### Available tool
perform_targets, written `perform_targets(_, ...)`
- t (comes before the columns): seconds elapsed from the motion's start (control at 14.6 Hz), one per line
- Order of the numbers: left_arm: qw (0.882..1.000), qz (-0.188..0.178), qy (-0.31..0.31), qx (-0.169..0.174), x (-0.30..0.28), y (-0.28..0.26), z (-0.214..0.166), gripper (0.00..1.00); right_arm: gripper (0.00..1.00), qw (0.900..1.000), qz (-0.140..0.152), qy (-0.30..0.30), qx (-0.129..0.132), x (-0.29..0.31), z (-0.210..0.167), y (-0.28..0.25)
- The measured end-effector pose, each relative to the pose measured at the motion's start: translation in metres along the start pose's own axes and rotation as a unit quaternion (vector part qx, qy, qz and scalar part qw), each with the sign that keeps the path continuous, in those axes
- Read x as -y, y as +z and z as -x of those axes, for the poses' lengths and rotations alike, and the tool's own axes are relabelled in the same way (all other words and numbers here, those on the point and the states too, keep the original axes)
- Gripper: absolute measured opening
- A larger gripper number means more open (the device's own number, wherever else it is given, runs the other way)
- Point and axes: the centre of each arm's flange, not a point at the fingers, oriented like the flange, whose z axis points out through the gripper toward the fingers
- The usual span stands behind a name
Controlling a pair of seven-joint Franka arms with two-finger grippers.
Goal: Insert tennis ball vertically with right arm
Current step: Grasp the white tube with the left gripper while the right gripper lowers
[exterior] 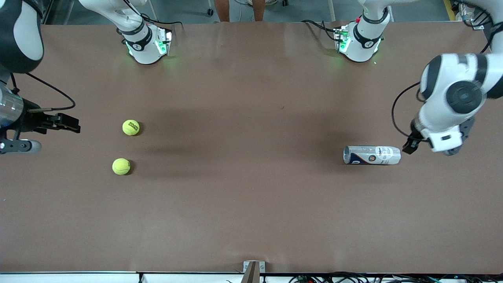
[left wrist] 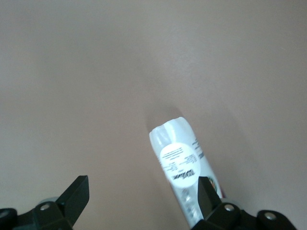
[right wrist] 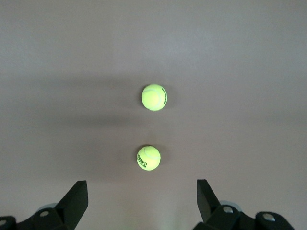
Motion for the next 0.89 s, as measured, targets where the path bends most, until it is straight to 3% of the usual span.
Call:
perform_targets(0.27,0.995,-0.01,-0.095,-0.026,-0.038,0.064,0.045,1.0,1.0,0.999,0.002,0.003,0.046,-0.002,-0.025,0.053)
perform_targets(0.55,0.987,-0.015,-0.142,-0.076,-0.054,0.108,0.072,1.0,1.0,0.996,0.016,-0.002,0.083,0.001,-0.046,0.103)
perform_targets(0.69,0.986,-0.017,-0.147,-0.081,-0.058,0.12,0.08,1.0,1.0,0.996,0.027,-0.009,0.09,0.008,-0.05,0.112)
perform_targets(0.89,0.984,-0.012,-0.154,-0.093,-0.062,0.13,0.091,1.0,1.0,0.997,0.027,-0.006,0.07,0.004,-0.057,0.113)
